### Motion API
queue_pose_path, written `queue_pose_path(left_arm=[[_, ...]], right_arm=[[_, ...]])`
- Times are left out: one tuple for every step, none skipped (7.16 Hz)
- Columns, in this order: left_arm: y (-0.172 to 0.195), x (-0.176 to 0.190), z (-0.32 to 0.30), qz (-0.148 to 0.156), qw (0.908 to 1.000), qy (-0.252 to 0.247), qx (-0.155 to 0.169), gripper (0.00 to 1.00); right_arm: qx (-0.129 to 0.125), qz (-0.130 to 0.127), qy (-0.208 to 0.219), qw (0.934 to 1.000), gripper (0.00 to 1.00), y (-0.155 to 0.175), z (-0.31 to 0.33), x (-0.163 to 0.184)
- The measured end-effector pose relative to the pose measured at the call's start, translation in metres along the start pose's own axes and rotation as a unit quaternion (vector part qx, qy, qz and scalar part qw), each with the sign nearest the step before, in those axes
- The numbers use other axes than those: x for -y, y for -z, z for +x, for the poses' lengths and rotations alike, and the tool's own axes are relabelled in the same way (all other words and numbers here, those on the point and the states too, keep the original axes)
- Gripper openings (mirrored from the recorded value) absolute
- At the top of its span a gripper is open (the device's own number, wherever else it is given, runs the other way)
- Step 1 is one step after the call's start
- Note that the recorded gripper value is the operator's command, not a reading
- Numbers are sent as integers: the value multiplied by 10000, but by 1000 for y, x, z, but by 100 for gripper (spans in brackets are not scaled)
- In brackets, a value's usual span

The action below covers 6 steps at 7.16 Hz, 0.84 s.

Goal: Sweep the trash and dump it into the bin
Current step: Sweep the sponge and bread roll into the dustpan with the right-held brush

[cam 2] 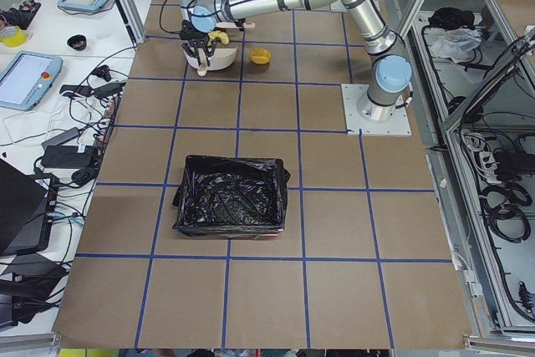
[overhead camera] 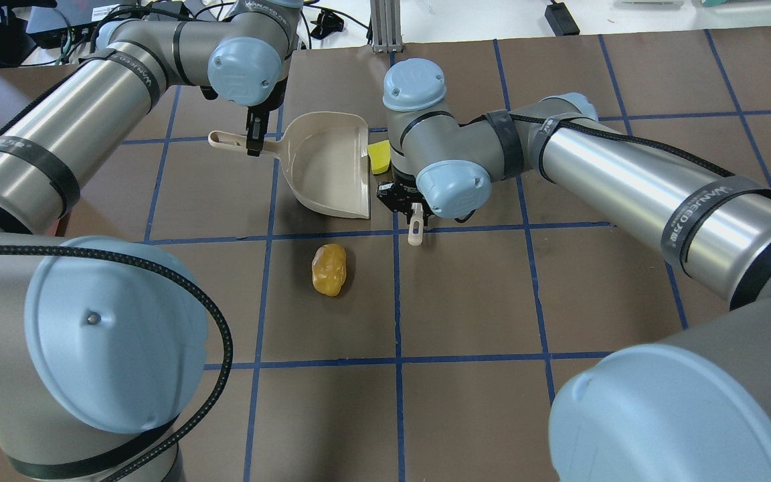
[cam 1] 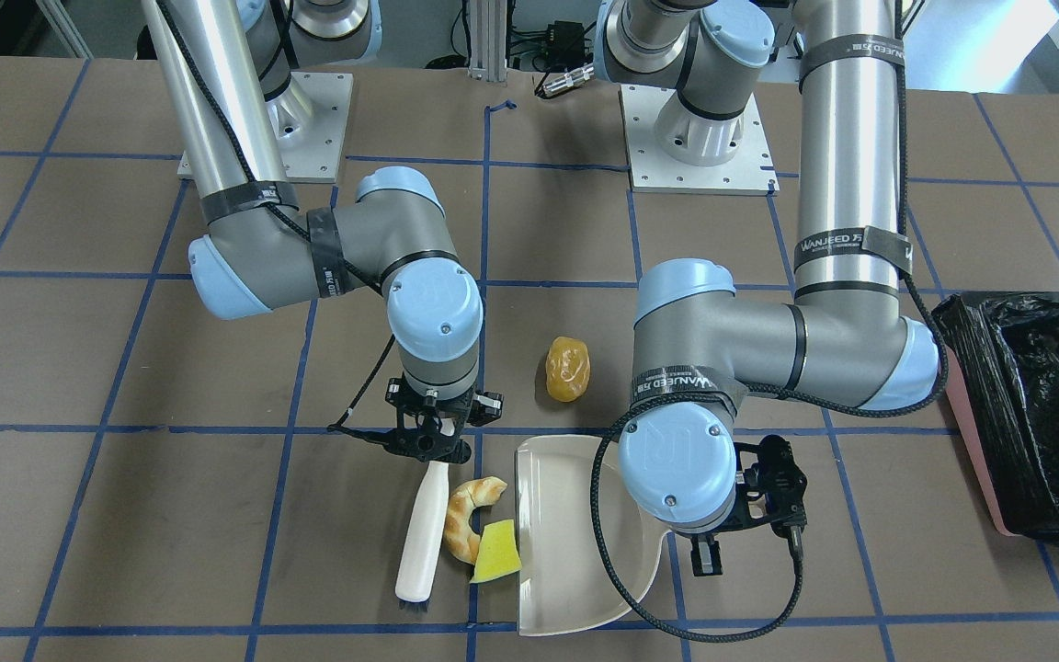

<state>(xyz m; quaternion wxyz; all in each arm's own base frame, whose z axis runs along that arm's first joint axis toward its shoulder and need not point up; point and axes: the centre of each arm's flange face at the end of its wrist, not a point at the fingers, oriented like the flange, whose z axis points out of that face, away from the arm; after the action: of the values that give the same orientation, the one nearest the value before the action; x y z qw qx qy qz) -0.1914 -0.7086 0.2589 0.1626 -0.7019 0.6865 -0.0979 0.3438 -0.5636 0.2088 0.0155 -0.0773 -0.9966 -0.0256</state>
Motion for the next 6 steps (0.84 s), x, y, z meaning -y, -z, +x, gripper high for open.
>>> queue_pose_path(left_arm=[[1, -4, 0, -42, 10000, 4, -24, 0], [0, -8, 0, -97, 9999, 2, -31, 0], [-2, -13, 0, -140, 9999, -9, -36, 0], [-4, -17, 0, -182, 9998, -27, -59, 0], [-7, -20, 0, -239, 9997, -52, -100, 0], [-9, -23, -1, -338, 9993, -109, -148, 0]], right_arm=[[71, 31, -29, 10000, 16, 1, -12, -6], [208, 26, -56, 9998, 16, 4, -23, -9], [329, 6, -57, 9994, 16, 6, -35, -13], [386, -1, -39, 9992, 16, 8, -45, -17], [415, -9, -34, 9991, 16, 9, -53, -23], [458, -17, -37, 9989, 16, 12, -60, -28]])
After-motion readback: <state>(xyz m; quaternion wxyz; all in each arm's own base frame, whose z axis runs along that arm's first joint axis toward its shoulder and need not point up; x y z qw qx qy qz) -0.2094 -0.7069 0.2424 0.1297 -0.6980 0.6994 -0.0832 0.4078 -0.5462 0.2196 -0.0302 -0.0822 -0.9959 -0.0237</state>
